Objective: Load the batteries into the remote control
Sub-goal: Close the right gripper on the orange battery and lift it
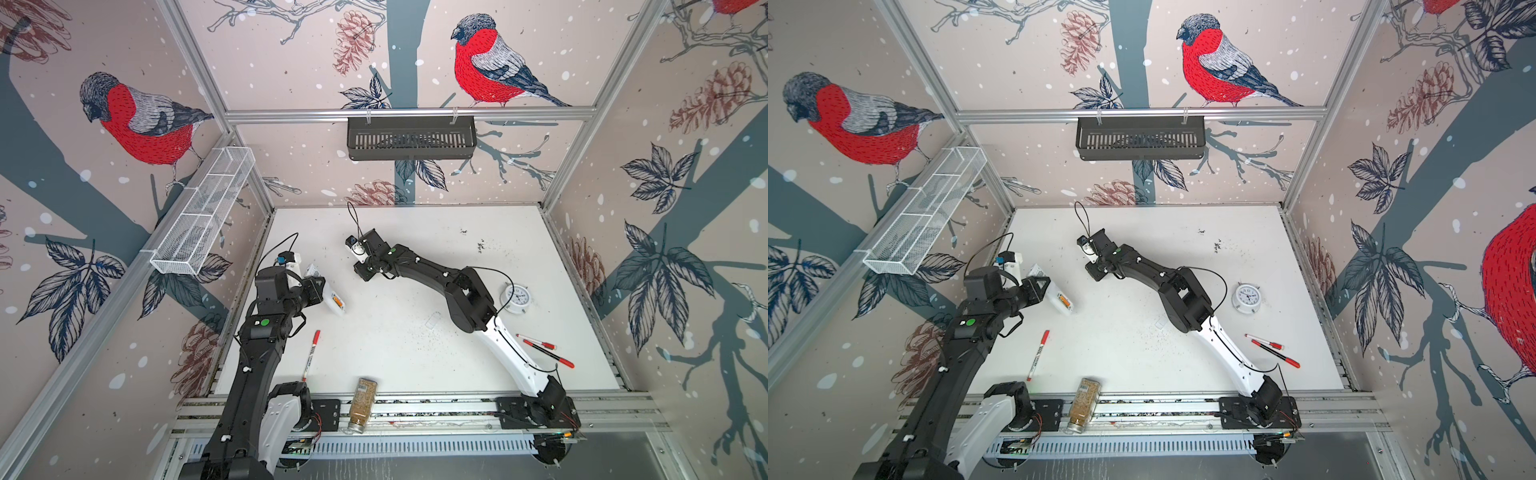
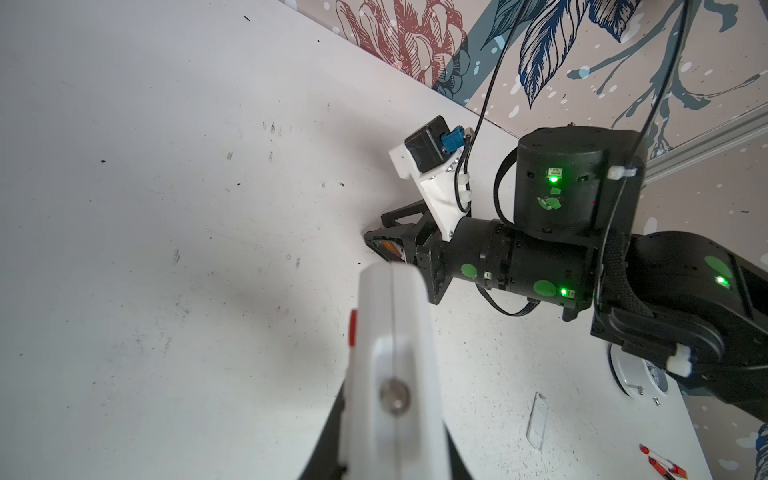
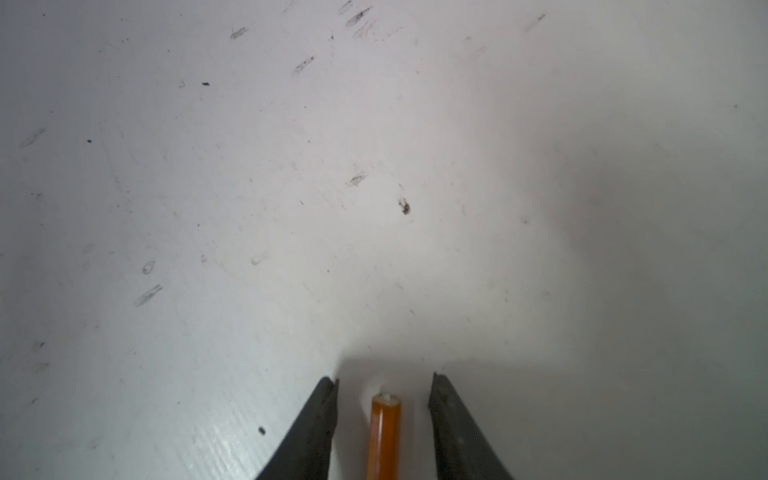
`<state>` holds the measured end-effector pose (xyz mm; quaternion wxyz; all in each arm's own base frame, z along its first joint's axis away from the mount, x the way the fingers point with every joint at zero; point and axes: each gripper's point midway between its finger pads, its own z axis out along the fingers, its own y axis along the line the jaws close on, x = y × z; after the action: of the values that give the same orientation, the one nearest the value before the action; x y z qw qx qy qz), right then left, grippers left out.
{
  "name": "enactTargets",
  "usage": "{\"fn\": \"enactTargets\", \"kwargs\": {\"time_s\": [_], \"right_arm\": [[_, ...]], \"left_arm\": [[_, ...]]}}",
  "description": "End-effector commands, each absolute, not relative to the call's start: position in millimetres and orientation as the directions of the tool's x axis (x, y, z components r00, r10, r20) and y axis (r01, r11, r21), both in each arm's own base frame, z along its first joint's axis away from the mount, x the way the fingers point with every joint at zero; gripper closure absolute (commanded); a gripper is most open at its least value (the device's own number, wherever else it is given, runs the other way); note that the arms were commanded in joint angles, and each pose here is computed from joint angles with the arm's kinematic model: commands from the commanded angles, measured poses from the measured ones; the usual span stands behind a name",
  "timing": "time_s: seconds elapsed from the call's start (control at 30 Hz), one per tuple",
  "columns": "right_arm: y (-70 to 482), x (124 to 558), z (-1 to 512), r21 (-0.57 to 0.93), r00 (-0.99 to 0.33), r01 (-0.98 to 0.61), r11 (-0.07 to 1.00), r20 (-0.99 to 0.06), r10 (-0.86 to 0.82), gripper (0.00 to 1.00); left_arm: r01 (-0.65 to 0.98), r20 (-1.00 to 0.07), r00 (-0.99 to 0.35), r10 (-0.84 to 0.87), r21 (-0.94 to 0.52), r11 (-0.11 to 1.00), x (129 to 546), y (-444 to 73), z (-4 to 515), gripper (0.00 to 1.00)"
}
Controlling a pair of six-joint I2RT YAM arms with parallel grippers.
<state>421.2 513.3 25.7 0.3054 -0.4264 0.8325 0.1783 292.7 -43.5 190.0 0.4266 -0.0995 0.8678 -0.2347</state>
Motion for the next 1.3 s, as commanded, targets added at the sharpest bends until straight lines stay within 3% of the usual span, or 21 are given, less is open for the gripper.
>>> {"fn": "enactTargets", "kwargs": {"time_s": [0.0,0.13,0.6,0.77,0.93,1.27], "right_arm": [[502,413,7,-0.013,-0.459,-0.816,0.579,-0.595,-0.66,0.66],[498,410,2,-0.068,-0.443,-0.816,0.574,-0.566,-0.695,0.72],[475,405,2,-0.127,-0.451,-0.806,0.579,-0.503,-0.737,0.74],[473,400,4,-0.119,-0.45,-0.814,0.569,-0.491,-0.746,0.8],[479,399,12,-0.116,-0.435,-0.821,0.56,-0.509,-0.743,0.89],[472,392,78,-0.043,-0.4,-0.829,0.557,-0.651,-0.645,0.89]], "left_arm": [[0.065,-0.725,-0.588,-0.359,-0.484,0.873,297,-45,199,1.0],[0.066,-0.726,-0.586,-0.359,-0.485,0.872,297,-45,200,1.0],[0.069,-0.728,-0.582,-0.362,-0.488,0.87,296,-46,201,1.0],[0.071,-0.726,-0.584,-0.364,-0.492,0.868,297,-46,201,1.0],[0.093,-0.716,-0.596,-0.362,-0.51,0.855,297,-52,199,1.0],[0.152,-0.703,-0.616,-0.356,-0.55,0.821,297,-65,199,1.0]]}}
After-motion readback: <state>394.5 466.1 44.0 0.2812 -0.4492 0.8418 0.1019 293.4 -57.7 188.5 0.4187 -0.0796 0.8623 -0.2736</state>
